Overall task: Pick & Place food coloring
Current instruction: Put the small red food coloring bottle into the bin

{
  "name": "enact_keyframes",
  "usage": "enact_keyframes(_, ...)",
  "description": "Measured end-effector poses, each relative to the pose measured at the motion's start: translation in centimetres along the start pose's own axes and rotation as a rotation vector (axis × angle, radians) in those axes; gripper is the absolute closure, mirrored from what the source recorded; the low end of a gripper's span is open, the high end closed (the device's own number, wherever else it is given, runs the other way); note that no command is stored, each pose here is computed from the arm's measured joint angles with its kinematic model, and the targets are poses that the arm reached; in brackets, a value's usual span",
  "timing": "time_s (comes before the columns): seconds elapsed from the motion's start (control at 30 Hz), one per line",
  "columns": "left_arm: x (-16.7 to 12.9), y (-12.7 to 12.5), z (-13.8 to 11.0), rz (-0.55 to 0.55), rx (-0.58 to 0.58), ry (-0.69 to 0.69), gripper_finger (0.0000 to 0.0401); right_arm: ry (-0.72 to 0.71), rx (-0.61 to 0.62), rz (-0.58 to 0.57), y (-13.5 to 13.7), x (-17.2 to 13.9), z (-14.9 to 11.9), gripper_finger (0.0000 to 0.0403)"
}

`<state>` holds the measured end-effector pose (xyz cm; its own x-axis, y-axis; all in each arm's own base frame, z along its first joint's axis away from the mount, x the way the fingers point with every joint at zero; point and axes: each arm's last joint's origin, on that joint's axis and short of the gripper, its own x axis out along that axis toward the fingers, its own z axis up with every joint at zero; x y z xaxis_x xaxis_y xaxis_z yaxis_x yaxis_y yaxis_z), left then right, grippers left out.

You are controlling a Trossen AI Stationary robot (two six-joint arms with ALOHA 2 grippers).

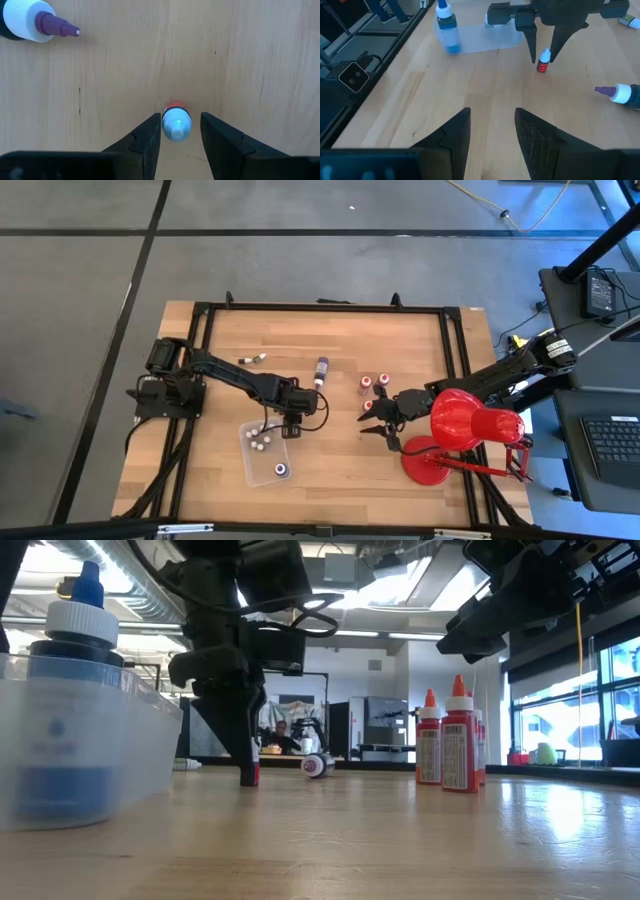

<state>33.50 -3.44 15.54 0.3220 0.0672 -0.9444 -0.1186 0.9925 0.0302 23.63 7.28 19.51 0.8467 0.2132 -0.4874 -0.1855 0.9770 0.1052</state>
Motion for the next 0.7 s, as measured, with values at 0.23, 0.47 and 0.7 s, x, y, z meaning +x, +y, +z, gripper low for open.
enact_keyframes(0.23,-0.01,0.0,0.0,0.0,-0.014,0.0,0.0292,0.0,0.0,0.0,0.0,0.0,0.0,0.0246)
enact_keyframes(0.47,-0.02,0.0,0.0,0.0,-0.014,-0.001,0.0317,0.0,0.0,0.0,-0.01,0.0,0.0,0.0246)
enact_keyframes(0.7,-0.71,0.04,0.17,-0.002,-0.015,-0.008,0.0322,0.0,0.0,0.0,-0.01,0.0,0.0,0.0246)
